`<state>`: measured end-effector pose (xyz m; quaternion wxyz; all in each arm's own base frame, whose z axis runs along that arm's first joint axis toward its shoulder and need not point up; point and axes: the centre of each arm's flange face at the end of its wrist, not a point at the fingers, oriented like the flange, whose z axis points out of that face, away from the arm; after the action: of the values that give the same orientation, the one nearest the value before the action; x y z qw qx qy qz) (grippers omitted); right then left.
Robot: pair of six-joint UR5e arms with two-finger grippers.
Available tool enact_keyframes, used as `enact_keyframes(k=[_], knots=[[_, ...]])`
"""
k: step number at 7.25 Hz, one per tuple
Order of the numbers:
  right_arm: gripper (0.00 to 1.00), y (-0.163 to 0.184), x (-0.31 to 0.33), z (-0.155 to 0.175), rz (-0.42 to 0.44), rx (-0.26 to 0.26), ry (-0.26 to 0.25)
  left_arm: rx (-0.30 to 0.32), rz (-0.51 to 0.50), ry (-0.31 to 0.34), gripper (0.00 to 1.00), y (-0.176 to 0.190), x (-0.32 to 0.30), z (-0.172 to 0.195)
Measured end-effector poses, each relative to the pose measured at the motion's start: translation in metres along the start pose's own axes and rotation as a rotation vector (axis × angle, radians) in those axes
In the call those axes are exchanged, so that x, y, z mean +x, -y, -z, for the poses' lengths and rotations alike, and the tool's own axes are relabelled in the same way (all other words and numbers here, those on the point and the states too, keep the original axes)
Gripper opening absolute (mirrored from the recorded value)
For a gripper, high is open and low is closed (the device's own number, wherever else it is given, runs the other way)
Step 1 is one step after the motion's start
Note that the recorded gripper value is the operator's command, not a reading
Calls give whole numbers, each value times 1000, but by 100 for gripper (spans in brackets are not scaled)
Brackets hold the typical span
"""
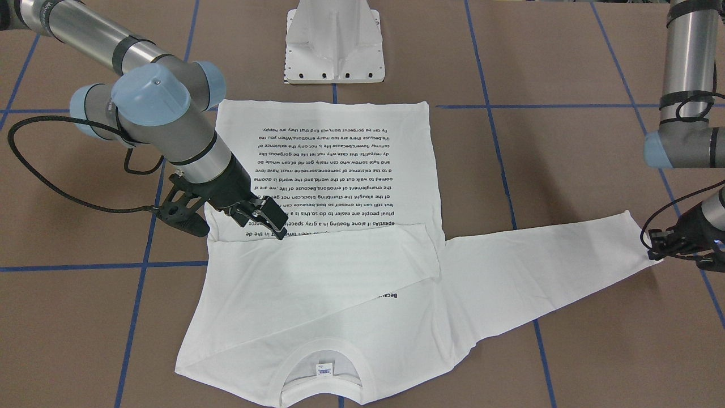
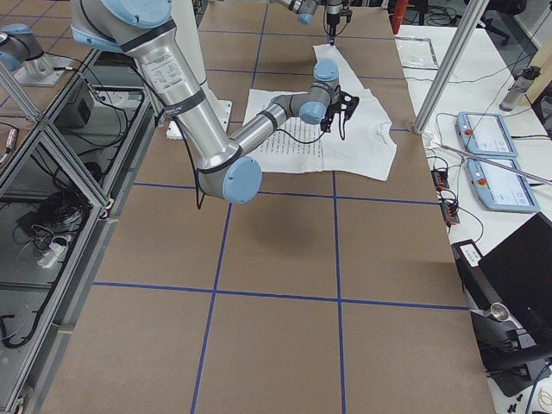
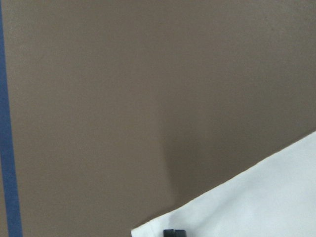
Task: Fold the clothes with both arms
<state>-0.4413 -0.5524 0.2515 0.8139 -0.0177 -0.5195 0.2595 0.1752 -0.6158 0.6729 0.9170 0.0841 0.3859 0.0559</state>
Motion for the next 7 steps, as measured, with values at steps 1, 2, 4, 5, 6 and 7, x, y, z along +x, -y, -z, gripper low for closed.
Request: enact_keyframes(k=[1,2,4,5,6,7], knots=[[99,0,0,0,-1,0,0,-3,-5,1,50,0,-1,-1],[99,0,0,0,-1,1,-1,-6,-5,3,50,0,-2,-2],[99,0,0,-1,-1,2,-1,-19,4,7,50,-1,-5,-7],[99,0,0,-1,-1,2,0,-21,7,7,42,1,-4,-8],[99,-1,0,0,0,2,0,-21,7,7,25,3,-3,-8],[99,-1,0,0,0,2,0,-20,8,6,0,4,-3,-8]])
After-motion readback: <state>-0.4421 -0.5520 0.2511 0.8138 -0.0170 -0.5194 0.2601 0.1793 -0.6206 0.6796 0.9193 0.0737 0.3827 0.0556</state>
